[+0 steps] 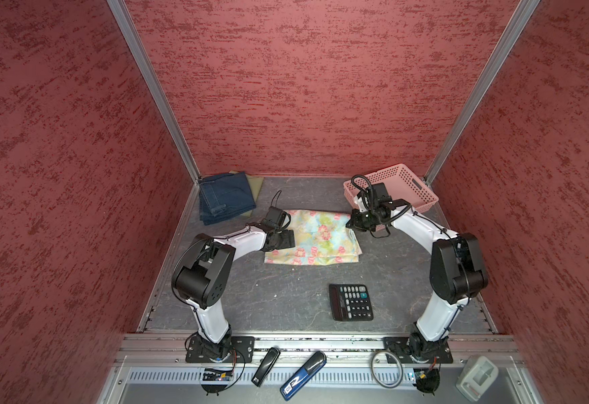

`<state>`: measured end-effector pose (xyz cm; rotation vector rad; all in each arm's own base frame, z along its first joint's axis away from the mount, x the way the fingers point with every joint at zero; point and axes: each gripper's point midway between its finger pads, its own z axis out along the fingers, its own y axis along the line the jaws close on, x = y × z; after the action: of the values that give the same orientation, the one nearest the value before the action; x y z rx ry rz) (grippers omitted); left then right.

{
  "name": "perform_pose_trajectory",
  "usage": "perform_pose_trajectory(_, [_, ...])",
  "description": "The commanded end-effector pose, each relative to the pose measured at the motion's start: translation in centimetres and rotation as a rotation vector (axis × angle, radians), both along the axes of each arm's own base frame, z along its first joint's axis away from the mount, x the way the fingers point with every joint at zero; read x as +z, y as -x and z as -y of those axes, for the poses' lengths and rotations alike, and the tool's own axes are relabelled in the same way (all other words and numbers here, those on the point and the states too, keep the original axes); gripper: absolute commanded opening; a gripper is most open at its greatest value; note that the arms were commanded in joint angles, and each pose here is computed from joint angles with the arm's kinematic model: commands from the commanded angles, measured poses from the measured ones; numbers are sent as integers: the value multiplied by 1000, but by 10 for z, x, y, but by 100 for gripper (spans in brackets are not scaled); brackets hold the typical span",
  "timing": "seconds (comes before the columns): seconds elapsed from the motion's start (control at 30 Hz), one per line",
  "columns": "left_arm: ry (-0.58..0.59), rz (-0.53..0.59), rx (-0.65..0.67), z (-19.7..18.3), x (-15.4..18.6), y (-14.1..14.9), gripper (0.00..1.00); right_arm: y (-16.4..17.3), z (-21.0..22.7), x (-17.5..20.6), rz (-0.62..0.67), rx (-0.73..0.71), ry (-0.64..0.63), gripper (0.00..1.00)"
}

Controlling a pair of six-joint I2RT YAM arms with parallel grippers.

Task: Fold and stack skirts
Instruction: Fold the skirt at the center of the table.

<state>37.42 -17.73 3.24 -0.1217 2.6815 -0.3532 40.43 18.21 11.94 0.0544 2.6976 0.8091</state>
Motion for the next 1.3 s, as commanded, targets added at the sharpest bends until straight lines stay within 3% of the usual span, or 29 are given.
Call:
perform_pose_trajectory(0.0, [34,-51,-40,10,-24,7,83,1,-16,32,-11,-3,-91,3])
perform_pose_trajectory(0.43, [152,-47,-92,37,-32,27,80,-9,-89,73,-80,-26,-328,1])
perform_pose_trajectory(0.83, [223,-27,-128,47,-31,41,80,-22,-162,57,-142,-31,-437,1])
perform_pose_trajectory(1.27, [253,-10,-149,49,-25,44,80,-23,-188,51,-180,-10,-514,0])
